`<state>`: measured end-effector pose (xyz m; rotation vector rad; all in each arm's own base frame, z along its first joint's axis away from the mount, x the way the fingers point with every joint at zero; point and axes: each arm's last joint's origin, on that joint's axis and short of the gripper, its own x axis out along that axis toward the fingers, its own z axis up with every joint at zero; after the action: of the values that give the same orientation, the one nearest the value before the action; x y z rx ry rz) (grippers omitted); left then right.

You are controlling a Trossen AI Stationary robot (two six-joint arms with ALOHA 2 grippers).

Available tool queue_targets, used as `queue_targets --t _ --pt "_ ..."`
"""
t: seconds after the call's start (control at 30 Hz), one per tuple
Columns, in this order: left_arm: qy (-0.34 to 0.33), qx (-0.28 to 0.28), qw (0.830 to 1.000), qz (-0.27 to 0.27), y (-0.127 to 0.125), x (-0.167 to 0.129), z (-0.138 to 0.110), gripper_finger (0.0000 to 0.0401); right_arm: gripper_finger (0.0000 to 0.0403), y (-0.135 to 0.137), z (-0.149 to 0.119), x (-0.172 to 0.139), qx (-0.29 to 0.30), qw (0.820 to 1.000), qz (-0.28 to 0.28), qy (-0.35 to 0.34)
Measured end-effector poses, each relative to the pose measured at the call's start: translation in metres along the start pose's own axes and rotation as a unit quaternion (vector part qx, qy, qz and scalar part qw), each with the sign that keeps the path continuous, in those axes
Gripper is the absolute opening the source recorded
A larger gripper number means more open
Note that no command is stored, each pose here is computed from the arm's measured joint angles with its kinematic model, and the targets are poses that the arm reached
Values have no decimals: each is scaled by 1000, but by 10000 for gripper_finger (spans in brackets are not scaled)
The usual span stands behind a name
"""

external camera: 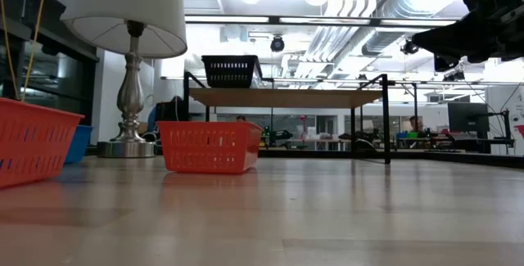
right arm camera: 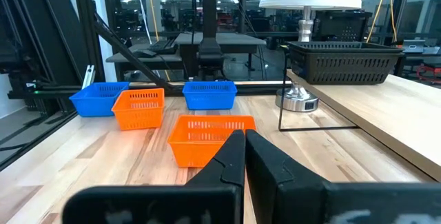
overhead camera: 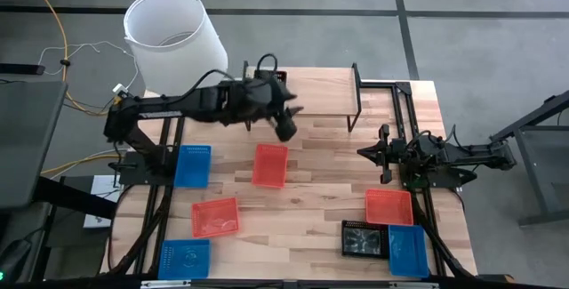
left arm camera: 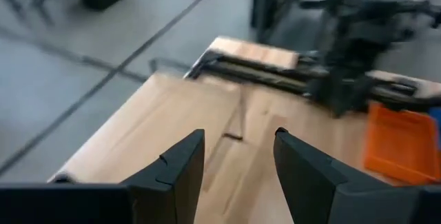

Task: Stack baskets on shelf by color
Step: Stack the black bin on top of the black bin on the shelf

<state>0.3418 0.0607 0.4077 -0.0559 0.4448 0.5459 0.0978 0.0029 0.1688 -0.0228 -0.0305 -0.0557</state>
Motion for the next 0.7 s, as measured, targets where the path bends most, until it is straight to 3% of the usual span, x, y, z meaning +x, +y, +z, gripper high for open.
queue_targets --t 0.33,0.53,0.7 --pt "-75 81 992 -57 -52 -69 -13 161 0 0 0 0 0 1000 0 0" --pt "-123 87 981 -120 -66 -102 -50 161 0 0 0 0 0 1000 0 0" --pt "-138 84 974 -160 -65 -121 -98 161 0 0 0 0 0 1000 0 0"
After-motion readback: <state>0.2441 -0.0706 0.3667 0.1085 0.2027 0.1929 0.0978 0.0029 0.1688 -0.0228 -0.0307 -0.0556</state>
